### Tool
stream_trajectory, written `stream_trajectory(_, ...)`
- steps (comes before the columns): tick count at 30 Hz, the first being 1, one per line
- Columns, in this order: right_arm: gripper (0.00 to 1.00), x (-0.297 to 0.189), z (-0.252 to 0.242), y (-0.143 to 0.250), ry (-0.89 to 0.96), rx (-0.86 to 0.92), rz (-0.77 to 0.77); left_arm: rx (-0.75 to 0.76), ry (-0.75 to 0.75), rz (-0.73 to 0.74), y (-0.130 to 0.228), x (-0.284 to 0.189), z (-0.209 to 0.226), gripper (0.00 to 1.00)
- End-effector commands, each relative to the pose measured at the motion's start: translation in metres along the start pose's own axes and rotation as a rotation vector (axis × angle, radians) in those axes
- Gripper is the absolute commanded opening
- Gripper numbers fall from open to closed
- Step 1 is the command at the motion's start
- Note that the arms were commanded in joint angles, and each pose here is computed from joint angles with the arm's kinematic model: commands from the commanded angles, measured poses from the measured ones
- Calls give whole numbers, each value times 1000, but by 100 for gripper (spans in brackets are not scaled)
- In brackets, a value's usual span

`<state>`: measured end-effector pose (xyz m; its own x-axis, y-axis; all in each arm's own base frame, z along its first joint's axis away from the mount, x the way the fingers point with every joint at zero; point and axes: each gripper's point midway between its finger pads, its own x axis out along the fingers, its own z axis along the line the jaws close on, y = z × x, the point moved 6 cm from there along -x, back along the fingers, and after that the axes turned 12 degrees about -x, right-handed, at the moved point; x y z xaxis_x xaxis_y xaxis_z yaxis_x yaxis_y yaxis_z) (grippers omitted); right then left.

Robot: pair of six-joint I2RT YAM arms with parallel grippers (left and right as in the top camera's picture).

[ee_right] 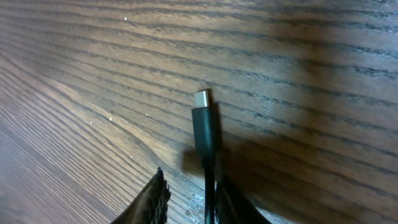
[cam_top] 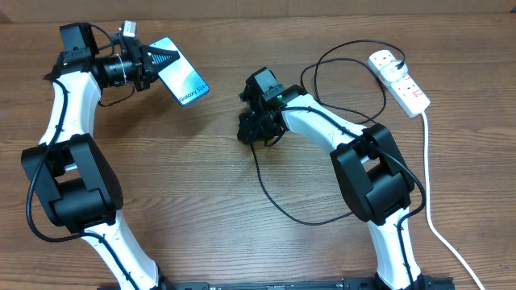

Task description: Plug charger to phone and switch on socket

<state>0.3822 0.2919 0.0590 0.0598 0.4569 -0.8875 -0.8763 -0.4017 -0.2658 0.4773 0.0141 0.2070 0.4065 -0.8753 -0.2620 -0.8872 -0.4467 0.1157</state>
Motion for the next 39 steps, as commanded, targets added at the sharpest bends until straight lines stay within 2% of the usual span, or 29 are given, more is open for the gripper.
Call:
stream_trajectory(1, 20, 24, -12, 13, 20, 56, 58, 31, 26, 23, 4, 1, -10, 4)
stream_trajectory(4, 4, 32, -16, 13, 21, 59, 58, 26, 22, 27, 5, 1, -9, 4)
stream_trajectory(12, 4, 31, -26, 4, 12, 61, 29, 14, 20, 31, 6, 1, -8, 4)
stream_trajectory(15, 4, 7, -22, -4, -85, 60, 37, 11, 30, 40, 7, 1, -9, 4)
stream_trajectory(18, 4, -32, -13, -18, -275, 31, -21, 11, 54, 61, 10, 1, -12, 4)
stream_trajectory(21, 4, -64, -4, -29, -390, 10, -85, 11, 103, 102, 14, 0, -17, 4)
stream_trajectory(28, 4, -132, 26, -39, -469, -72, -204, 9, 247, 226, 28, -5, -33, 4)
stream_trajectory(34, 4, -173, 47, -38, -498, 29, -230, 3, 245, 229, 29, -4, -33, 4)
stream_trajectory(39, 4, -183, 61, -34, -553, 21, -217, 27, 247, 230, 28, -2, -34, 4)
